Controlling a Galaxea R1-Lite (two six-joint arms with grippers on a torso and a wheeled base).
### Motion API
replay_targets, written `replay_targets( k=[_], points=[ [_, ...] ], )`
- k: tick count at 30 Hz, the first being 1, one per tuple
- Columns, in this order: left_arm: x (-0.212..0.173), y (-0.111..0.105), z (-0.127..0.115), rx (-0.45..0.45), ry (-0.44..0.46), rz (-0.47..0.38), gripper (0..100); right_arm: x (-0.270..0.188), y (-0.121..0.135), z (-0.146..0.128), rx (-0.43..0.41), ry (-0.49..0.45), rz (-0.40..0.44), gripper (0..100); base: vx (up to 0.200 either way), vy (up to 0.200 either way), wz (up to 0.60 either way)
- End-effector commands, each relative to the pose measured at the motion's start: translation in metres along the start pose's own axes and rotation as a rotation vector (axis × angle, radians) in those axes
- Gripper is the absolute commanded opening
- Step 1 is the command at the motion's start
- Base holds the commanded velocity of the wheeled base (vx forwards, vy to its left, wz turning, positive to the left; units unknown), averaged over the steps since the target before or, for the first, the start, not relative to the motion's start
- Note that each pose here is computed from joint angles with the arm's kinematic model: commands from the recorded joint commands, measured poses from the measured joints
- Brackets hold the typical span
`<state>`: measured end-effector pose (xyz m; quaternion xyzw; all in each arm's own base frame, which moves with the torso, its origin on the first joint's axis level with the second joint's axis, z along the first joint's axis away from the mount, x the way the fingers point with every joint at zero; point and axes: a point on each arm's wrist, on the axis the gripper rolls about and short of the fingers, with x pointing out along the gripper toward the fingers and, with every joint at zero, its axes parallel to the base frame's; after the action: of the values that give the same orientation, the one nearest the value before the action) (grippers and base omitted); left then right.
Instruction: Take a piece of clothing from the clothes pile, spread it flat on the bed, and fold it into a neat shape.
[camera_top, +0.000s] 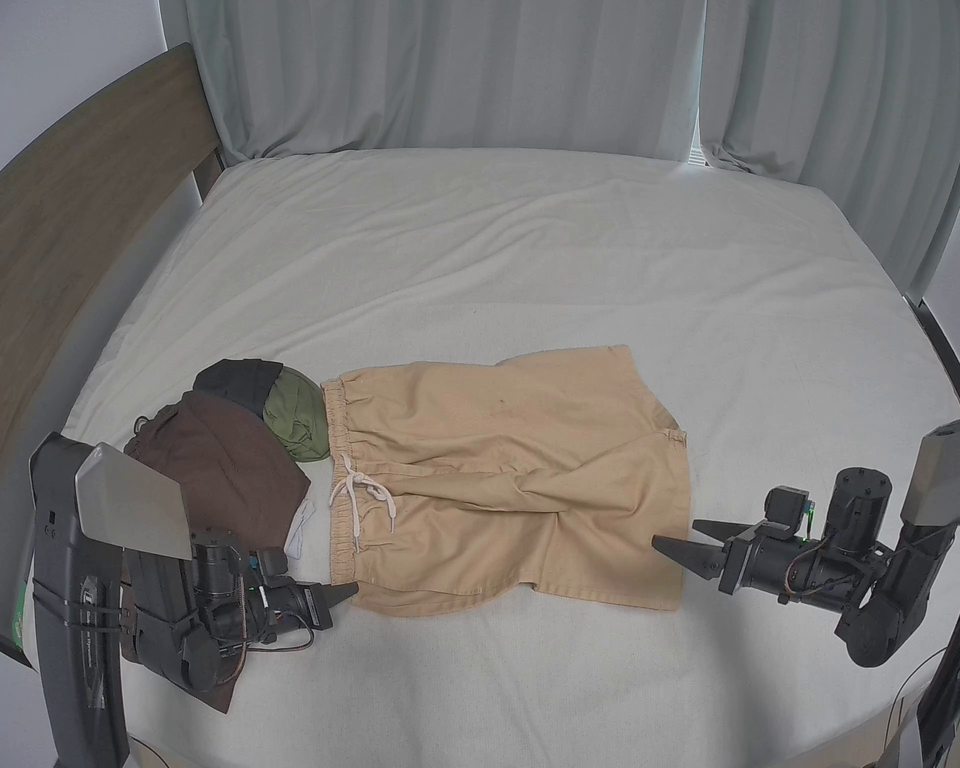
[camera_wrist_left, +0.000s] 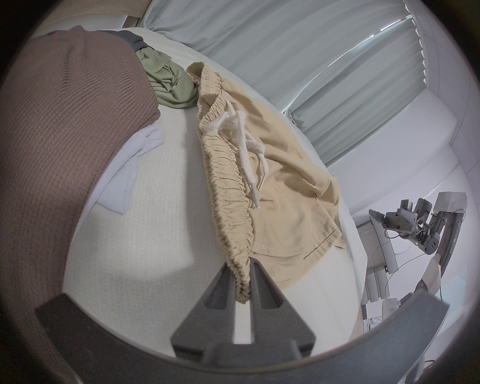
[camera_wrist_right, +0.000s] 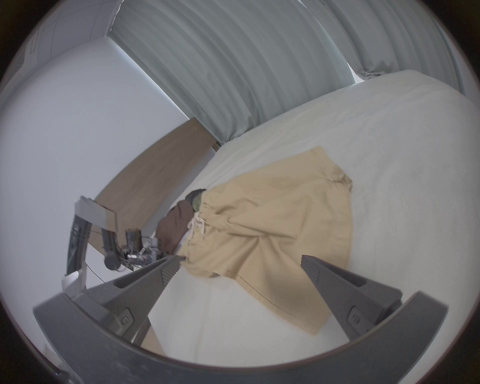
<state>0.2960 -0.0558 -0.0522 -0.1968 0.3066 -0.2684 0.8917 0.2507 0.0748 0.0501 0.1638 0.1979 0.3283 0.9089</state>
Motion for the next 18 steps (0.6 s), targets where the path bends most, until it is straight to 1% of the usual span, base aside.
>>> replay_targets(
  k=[1, 5, 15, 18],
  points=[
    [0.000, 0.000, 0.001, 0.003, -0.004, 0.001, 0, 0.004, -0.030, -0.031, 0.011, 0.119, -0.082, 100, 0.000, 0.000, 0.00],
    [0.000, 0.001, 0.000, 0.004, -0.002, 0.002, 0, 0.004, -0.041, -0.040, 0.034, 0.154, -0.088, 100, 0.000, 0.000, 0.00],
    [0.000, 0.000, 0.001, 0.008, -0.004, 0.000, 0, 0.006, -0.047, -0.047, 0.053, 0.176, -0.087, 100, 0.000, 0.000, 0.00],
    [0.000, 0.000, 0.001, 0.008, -0.004, 0.000, 0, 0.013, -0.054, -0.052, 0.067, 0.185, -0.097, 100, 0.000, 0.000, 0.00]
  ],
)
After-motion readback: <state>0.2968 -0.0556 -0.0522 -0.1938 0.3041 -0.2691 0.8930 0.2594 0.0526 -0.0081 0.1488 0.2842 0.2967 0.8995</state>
